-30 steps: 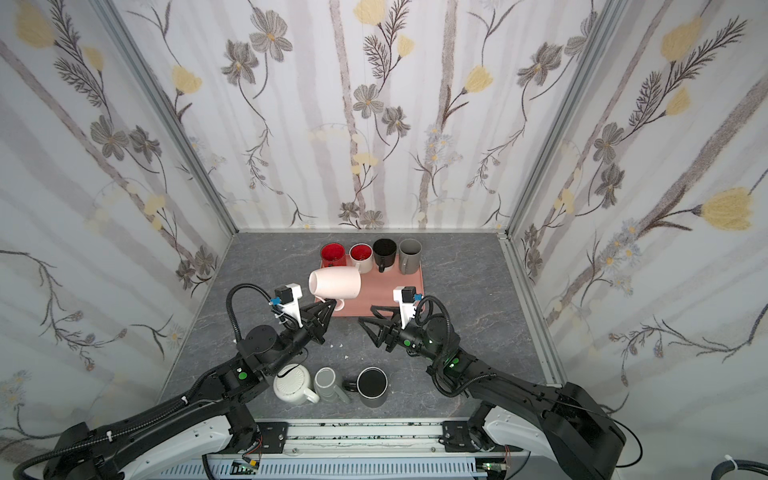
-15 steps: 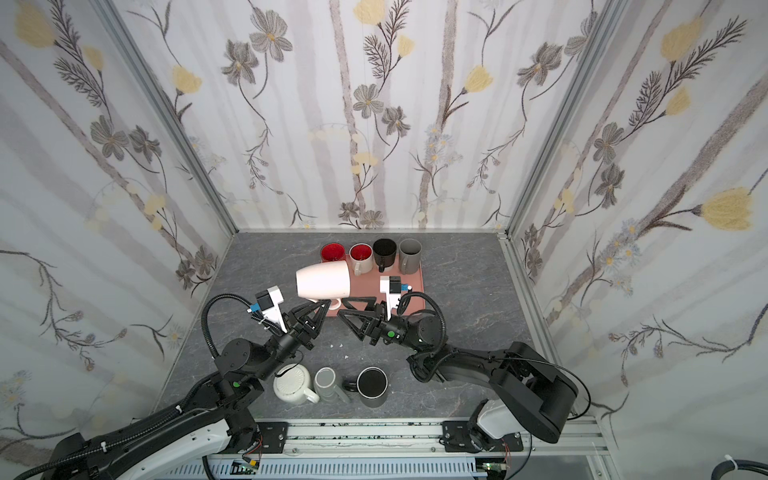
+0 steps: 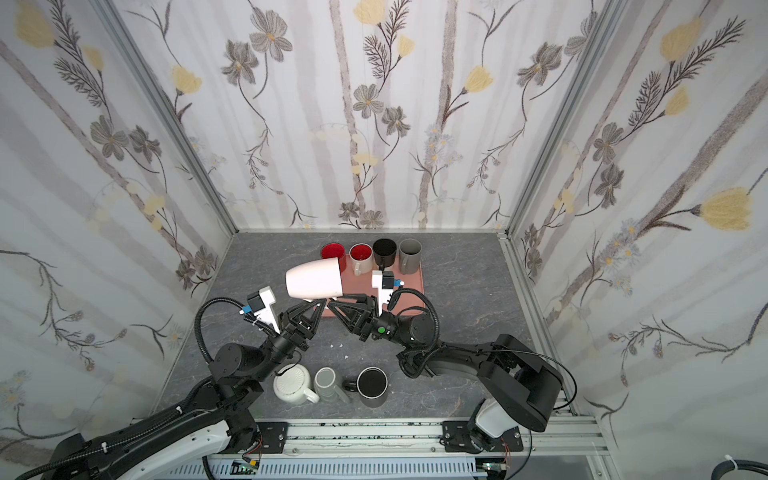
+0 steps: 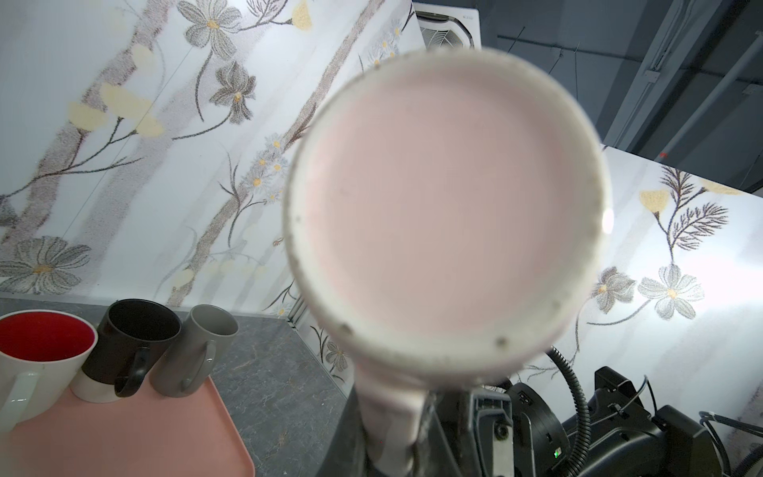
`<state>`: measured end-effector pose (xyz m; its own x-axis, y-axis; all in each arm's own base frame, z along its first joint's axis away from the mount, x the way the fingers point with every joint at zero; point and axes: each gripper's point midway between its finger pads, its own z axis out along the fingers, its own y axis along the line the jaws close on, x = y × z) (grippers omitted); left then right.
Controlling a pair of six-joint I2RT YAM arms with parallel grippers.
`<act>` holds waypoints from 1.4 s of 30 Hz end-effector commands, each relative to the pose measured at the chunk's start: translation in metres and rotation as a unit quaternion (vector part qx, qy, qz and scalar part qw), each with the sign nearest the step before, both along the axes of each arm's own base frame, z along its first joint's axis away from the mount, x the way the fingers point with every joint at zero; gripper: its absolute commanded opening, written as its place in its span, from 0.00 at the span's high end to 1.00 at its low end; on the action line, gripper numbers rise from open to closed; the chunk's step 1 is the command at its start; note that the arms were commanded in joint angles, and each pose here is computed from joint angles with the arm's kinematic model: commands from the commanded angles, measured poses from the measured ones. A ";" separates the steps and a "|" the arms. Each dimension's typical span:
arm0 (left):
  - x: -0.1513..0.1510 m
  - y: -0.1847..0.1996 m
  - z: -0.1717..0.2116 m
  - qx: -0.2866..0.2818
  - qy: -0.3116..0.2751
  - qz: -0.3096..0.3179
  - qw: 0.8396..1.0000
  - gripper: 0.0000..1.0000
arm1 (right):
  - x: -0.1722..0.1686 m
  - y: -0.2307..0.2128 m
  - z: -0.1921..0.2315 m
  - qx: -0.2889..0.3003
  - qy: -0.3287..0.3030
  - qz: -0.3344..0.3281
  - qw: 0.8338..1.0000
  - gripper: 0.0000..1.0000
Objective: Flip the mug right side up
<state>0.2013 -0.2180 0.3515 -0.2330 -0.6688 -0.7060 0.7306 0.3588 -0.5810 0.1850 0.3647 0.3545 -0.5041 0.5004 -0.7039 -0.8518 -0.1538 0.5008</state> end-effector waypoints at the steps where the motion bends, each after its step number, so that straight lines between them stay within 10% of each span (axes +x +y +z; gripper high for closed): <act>1: -0.006 0.008 0.020 -0.039 -0.026 -0.001 0.999 1.00 | -0.004 -0.003 0.014 0.026 -0.015 0.001 1.000 0.72; 9: -0.003 0.007 0.016 -0.041 -0.008 -0.005 0.999 1.00 | -0.002 -0.007 0.019 0.035 -0.007 -0.011 0.999 1.00; 13: 0.000 0.014 0.010 -0.050 0.008 0.010 0.999 0.35 | 0.012 -0.015 0.018 0.024 0.016 -0.059 0.998 1.00; 21: 0.001 0.026 0.003 -0.050 0.023 0.034 0.998 0.00 | 0.050 -0.030 0.007 -0.064 0.050 -0.184 0.980 1.00; 32: -0.003 0.077 0.007 -0.014 0.023 0.144 0.989 0.00 | 0.116 -0.014 -0.098 -0.404 0.071 -0.265 0.873 1.00; 42: -0.008 0.090 0.007 -0.006 0.024 0.161 0.987 0.00 | 0.140 0.043 -0.196 -0.565 0.042 -0.225 0.792 1.00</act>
